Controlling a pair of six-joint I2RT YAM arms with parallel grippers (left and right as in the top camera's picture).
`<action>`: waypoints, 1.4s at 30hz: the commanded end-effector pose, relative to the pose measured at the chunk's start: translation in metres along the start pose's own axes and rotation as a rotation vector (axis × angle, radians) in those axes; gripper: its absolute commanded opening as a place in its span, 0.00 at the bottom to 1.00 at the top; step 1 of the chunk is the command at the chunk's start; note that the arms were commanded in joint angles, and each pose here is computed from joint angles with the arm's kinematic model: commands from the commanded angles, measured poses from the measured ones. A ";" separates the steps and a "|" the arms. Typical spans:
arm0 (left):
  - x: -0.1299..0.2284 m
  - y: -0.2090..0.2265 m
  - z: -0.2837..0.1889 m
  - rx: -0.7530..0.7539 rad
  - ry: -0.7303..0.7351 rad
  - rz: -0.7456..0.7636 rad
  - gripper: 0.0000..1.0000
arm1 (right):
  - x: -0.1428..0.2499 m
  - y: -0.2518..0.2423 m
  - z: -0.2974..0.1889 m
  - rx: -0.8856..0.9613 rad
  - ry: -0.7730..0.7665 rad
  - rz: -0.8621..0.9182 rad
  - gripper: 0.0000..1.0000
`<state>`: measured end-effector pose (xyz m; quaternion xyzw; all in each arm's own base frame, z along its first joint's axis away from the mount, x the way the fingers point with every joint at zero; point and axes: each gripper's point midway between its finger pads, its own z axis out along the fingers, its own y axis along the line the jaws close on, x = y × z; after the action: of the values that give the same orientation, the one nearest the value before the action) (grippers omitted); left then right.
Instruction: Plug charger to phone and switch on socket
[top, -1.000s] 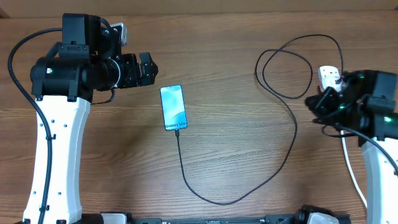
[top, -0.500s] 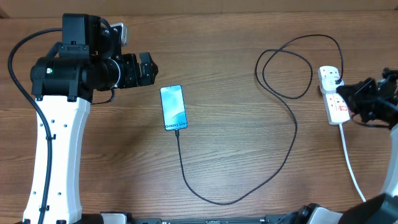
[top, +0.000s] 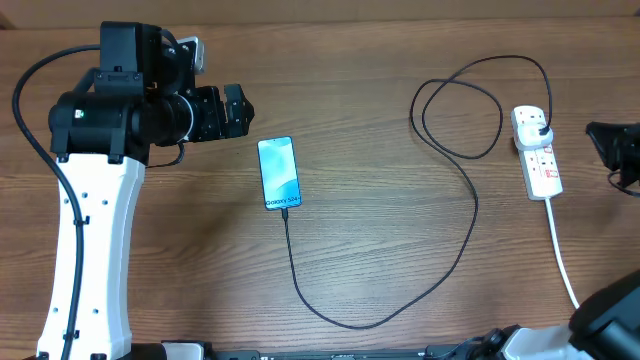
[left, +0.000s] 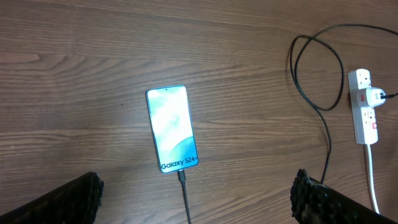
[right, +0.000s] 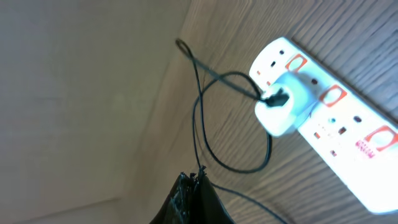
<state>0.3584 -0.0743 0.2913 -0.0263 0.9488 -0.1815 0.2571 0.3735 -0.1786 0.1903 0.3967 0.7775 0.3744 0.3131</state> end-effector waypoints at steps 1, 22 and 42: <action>-0.004 -0.003 -0.009 0.007 -0.029 0.009 0.99 | -0.008 0.004 0.007 -0.115 0.044 0.029 0.04; -0.004 -0.003 -0.009 0.007 -0.029 0.009 1.00 | -0.031 -0.086 0.069 -0.073 0.042 0.291 0.04; -0.004 -0.003 -0.009 0.007 -0.029 0.009 1.00 | -0.025 -0.128 0.094 -0.028 0.052 0.367 0.04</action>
<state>0.3584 -0.0743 0.2913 -0.0263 0.9488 -0.1815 0.2571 0.4118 -0.2182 0.0487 0.5111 0.6962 0.4495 0.2282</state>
